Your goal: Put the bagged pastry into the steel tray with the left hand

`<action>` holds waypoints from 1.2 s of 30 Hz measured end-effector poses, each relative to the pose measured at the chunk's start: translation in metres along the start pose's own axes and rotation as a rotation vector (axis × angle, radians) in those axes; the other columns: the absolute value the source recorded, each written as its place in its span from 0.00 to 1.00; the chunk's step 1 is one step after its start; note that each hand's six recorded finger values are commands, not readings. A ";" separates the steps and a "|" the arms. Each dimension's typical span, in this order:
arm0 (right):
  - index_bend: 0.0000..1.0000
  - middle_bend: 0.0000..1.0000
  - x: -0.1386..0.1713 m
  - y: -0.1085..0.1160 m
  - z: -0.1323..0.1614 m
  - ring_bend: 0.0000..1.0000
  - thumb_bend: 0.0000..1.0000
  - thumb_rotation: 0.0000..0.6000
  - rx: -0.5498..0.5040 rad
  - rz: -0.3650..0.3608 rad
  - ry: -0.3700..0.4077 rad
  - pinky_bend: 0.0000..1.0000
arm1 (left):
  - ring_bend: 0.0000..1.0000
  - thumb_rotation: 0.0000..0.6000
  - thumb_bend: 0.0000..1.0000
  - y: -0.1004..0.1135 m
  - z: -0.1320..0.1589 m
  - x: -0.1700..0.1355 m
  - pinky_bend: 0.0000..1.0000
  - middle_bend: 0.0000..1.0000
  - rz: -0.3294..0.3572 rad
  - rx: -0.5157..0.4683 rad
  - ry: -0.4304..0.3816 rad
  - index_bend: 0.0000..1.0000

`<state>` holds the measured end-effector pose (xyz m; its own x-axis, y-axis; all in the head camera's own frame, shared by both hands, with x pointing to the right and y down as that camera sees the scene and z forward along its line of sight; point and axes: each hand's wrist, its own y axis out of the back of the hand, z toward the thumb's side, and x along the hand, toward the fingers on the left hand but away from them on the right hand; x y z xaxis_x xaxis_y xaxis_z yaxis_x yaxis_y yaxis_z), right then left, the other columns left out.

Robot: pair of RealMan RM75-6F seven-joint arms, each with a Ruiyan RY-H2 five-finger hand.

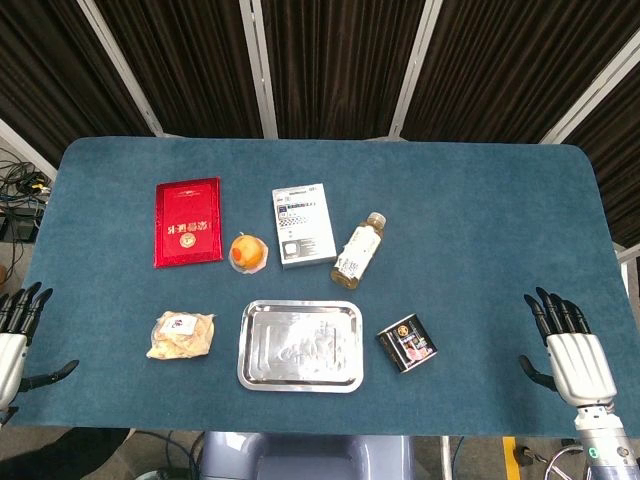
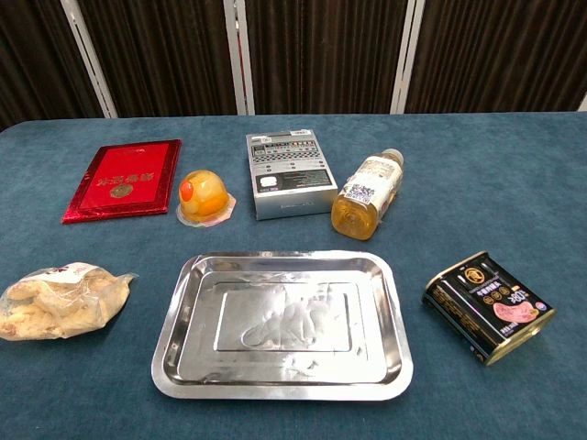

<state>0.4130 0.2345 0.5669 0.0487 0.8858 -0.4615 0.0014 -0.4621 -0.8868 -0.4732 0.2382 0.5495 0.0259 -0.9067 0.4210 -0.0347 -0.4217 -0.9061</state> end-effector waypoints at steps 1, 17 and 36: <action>0.00 0.00 0.000 0.000 0.000 0.00 0.30 1.00 -0.001 0.000 0.000 0.09 | 0.00 1.00 0.07 -0.001 0.000 0.000 0.00 0.00 -0.003 0.001 -0.001 0.00; 0.00 0.00 -0.001 0.000 0.001 0.00 0.30 1.00 -0.002 -0.003 -0.003 0.09 | 0.00 1.00 0.07 -0.049 0.042 0.038 0.11 0.00 -0.233 0.110 -0.106 0.00; 0.00 0.00 0.000 0.004 -0.002 0.00 0.30 1.00 -0.019 -0.011 -0.004 0.09 | 0.61 1.00 0.35 -0.116 0.147 0.085 0.69 0.68 -0.294 0.120 -0.169 0.66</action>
<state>0.4153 0.2329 0.5635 0.0442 0.8910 -0.4518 0.0212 -0.4529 -0.8913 -0.3201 0.2119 0.6845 0.1823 -0.7282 0.6607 0.1166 -0.6512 -0.7499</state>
